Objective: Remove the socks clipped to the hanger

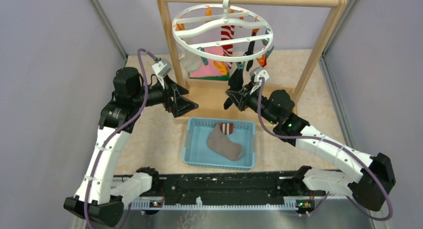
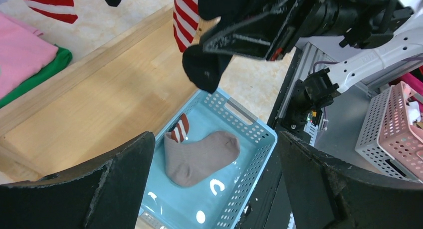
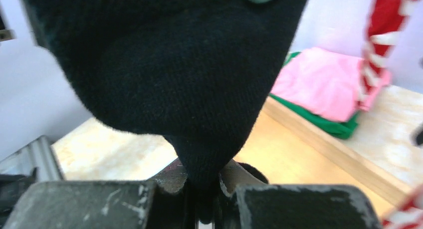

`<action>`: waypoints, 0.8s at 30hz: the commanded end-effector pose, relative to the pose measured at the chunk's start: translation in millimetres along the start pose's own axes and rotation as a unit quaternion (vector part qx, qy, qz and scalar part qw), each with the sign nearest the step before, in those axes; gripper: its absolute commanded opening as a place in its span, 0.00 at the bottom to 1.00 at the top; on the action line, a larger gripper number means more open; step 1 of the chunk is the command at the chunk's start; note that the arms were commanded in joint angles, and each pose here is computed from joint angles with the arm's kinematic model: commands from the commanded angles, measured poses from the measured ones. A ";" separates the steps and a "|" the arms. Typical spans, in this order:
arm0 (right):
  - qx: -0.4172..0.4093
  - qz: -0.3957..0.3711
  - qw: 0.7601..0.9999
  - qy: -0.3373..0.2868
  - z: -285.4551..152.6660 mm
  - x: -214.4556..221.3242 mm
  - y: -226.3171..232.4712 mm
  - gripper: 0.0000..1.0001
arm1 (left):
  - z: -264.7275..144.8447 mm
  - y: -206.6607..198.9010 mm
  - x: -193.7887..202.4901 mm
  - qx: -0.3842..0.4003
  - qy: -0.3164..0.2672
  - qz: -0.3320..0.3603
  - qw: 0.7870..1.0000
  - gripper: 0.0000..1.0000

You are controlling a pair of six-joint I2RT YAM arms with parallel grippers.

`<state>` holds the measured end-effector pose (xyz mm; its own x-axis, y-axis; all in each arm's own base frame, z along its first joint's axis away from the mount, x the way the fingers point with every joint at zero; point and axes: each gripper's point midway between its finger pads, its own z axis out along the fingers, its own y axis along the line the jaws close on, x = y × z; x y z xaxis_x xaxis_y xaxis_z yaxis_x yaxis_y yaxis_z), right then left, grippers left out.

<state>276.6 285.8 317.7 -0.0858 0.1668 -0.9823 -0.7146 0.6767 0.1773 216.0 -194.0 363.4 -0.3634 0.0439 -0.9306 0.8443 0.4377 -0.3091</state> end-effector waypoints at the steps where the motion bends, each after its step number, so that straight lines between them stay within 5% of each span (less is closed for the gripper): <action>1: -0.095 0.034 0.994 -0.045 7.7 -27.8 55.1 0.07 | -1.0 -12.9 -21.6 0.028 -0.032 0.011 0.999 0.99; 9: -0.170 0.138 0.973 -0.075 23.0 -42.6 106.5 0.13 | -1.1 -10.9 13.1 0.038 -0.002 0.024 0.999 0.99; 21: -0.129 0.200 0.966 -0.097 56.1 -57.0 136.0 0.31 | 7.7 11.4 19.6 0.020 0.012 0.107 0.994 0.98; 24: -0.127 0.206 0.966 -0.094 59.8 -58.7 137.8 0.31 | 9.8 13.9 22.6 0.021 0.019 0.114 0.993 0.90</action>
<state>220.2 412.6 366.3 -0.3066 0.4304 -0.8489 -0.8059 0.3571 0.4722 217.7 -194.1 326.6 -0.2766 0.1423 -0.9504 0.8957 0.3964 -0.2014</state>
